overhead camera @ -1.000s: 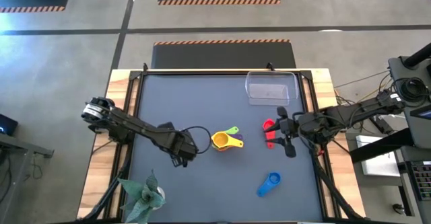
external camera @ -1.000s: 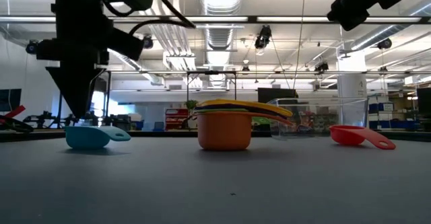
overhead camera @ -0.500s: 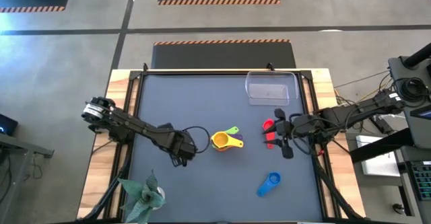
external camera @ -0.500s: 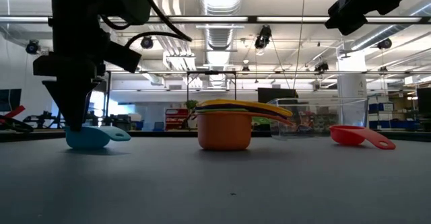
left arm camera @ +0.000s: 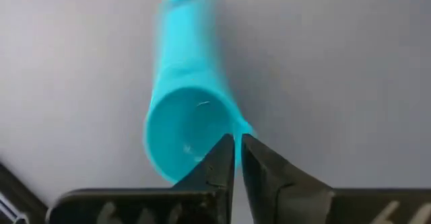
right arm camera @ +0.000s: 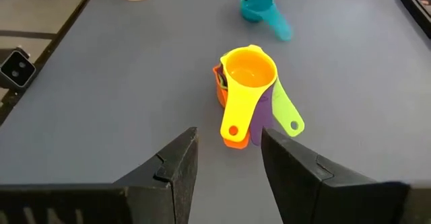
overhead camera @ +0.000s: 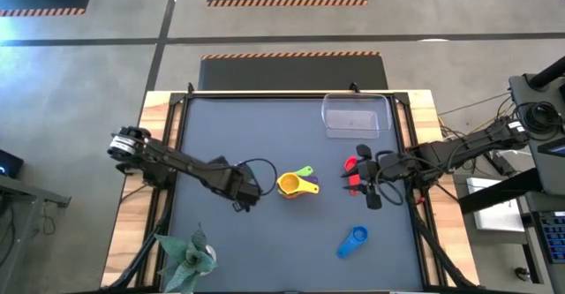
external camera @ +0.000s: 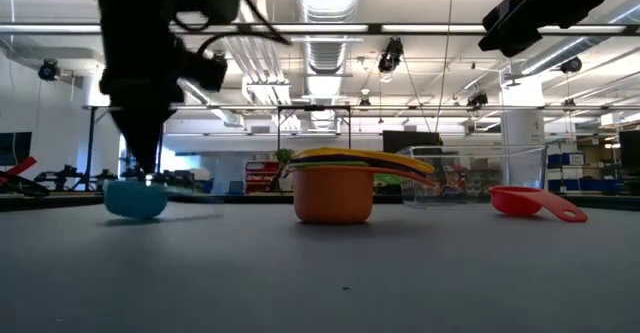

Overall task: Nest measuring cups in basket
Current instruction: Stack the sky blue measuring cup on top of the yellow measuring cup

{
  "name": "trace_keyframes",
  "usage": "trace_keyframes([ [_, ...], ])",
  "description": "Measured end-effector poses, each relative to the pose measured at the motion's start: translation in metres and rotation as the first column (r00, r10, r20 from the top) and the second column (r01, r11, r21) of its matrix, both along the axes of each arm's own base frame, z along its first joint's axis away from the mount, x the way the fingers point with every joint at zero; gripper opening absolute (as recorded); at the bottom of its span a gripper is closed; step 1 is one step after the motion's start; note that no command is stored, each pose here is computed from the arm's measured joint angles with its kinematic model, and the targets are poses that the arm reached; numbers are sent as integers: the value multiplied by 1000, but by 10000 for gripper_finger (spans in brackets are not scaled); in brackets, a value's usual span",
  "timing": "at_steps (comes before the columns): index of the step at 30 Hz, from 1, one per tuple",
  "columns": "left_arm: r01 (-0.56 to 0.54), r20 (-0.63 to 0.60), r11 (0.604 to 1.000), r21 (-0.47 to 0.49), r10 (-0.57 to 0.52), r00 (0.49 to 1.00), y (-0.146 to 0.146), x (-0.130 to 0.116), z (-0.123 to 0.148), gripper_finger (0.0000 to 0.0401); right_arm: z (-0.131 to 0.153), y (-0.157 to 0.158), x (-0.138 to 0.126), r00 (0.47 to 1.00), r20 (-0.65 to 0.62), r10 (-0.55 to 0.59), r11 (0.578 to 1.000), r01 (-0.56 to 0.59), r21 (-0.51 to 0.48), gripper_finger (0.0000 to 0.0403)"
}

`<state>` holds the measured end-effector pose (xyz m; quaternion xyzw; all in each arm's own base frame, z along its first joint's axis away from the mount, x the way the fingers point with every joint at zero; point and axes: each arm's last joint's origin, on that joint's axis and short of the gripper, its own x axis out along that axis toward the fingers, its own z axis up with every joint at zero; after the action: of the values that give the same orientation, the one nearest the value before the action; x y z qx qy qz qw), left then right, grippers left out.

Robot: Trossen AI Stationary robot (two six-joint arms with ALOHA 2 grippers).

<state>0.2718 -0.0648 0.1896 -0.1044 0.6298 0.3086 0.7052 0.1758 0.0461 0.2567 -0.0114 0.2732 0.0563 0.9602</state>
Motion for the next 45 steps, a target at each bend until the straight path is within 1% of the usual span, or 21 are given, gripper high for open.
trace_keyframes([
  [3,-24,44,1000,4,24,999,-1,9,19,3,1,0,1,1000,13,0,1000,0,4,150],
  [7,-26,114,1000,8,25,993,-3,19,42,1,1,0,1,1000,12,0,1000,0,5,150],
  [10,-28,146,1000,11,26,989,-4,23,51,0,1,0,1,1000,11,0,1000,0,7,150],
  [13,-23,142,1000,16,21,990,-4,23,51,0,1,0,0,1000,8,-7,1000,7,18,150],
  [16,-20,108,999,25,17,994,-3,19,45,7,0,0,0,1000,-5,-8,1000,8,16,150],
  [19,-21,59,999,34,19,998,-1,13,37,26,0,0,0,1000,-7,-8,1000,8,16,150],
  [21,-21,19,999,32,21,1000,0,8,29,43,0,0,0,1000,-7,-8,1000,8,16,150],
  [24,7,-53,1000,23,-5,999,2,0,17,74,0,0,0,1000,-6,-8,1000,9,16,150],
  [28,18,-129,1000,-9,-19,991,5,-11,0,118,0,0,0,1000,-1,-7,1000,7,13,150],
  [33,-7,-108,998,-58,1,994,10,-16,-23,168,1,0,1,1000,11,-4,1000,4,12,150],
  [36,-33,-86,997,-66,27,996,13,-18,-33,188,1,0,1,1000,10,-4,1000,4,12,150],
  [39,-70,-88,996,-62,64,994,17,-21,-39,193,1,0,1,1000,10,-4,1000,4,11,150],
  [41,-83,-99,995,-57,77,992,19,-24,-41,184,1,0,1,1000,10,-4,1000,4,10,150],
  [43,-85,-102,995,-54,79,992,20,-24,-42,165,1,0,1,1000,10,-3,1000,3,9,150],
  [45,-79,-99,995,-54,73,992,20,-24,-41,132,1,0,1,1000,10,-3,1000,3,9,150],
])
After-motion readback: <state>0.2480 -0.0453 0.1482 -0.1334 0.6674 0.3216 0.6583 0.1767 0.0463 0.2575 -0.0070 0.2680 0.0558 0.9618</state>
